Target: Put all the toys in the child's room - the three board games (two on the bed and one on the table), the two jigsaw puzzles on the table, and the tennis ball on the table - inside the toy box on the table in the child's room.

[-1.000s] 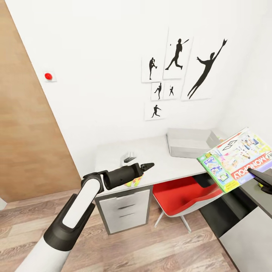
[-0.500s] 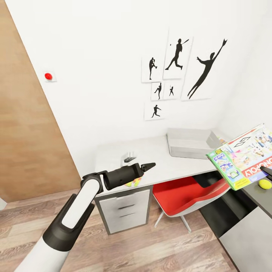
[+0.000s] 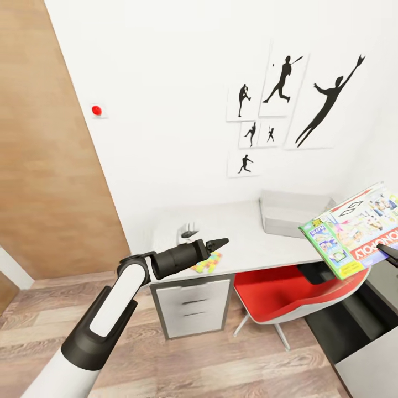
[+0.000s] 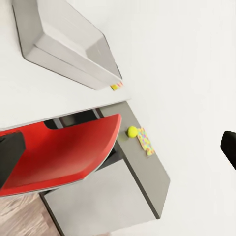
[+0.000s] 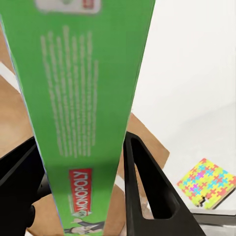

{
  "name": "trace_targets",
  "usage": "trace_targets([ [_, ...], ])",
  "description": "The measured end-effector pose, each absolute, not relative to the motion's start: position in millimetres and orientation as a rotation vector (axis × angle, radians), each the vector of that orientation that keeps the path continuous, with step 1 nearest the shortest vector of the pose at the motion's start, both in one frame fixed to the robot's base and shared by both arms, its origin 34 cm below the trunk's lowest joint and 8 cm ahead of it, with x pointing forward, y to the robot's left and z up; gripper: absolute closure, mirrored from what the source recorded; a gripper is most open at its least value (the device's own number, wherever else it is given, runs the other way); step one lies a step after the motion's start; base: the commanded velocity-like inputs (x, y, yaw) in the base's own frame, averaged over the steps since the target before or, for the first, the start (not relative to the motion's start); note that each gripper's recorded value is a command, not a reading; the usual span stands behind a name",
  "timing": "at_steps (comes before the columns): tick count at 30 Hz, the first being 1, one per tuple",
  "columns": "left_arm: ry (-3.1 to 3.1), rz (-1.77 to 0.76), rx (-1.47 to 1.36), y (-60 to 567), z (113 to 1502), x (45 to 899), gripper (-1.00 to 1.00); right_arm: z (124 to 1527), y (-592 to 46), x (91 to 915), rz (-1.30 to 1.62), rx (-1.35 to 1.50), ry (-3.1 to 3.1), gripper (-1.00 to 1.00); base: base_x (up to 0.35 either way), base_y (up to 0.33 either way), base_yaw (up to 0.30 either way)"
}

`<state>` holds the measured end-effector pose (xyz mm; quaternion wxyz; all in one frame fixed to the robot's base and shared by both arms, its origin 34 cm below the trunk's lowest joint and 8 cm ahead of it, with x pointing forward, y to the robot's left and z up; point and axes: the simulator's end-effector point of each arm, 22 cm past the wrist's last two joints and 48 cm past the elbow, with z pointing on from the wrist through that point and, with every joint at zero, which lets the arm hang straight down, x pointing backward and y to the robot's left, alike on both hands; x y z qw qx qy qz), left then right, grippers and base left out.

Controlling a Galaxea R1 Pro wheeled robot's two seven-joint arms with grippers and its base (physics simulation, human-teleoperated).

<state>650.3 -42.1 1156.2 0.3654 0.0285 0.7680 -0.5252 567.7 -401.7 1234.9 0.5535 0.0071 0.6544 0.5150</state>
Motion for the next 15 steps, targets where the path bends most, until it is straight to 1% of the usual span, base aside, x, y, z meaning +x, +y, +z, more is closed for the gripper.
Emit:
trace_targets([
  [2, 1.975, -1.351, 0.073, -42.0, 1156.0, 650.4, -1.00, 1234.9, -401.3, 567.6, 1.218, 0.016, 1.547, 1.00, 0.000, -0.214, 0.284],
  [5, 1.974, -1.351, 0.073, -42.1, 1156.2, 650.3, -1.00, 1235.0, -401.2, 567.7, 1.217, 0.016, 1.547, 1.00, 0.000, -0.129, 0.287],
  [11, 1.967, -1.377, 0.074, -46.8, 1159.8, 647.5, -1.00, 1235.2, -401.3, 567.7, 1.215, 0.014, 1.549, 1.00, 0.000, -0.032, 0.272],
  [15, 1.973, -1.379, 0.078, -48.1, 1159.2, 646.3, -1.00, 1235.1, -402.0, 567.8, 1.213, 0.017, 1.549, 1.00, 0.000, -0.011, 0.143],
])
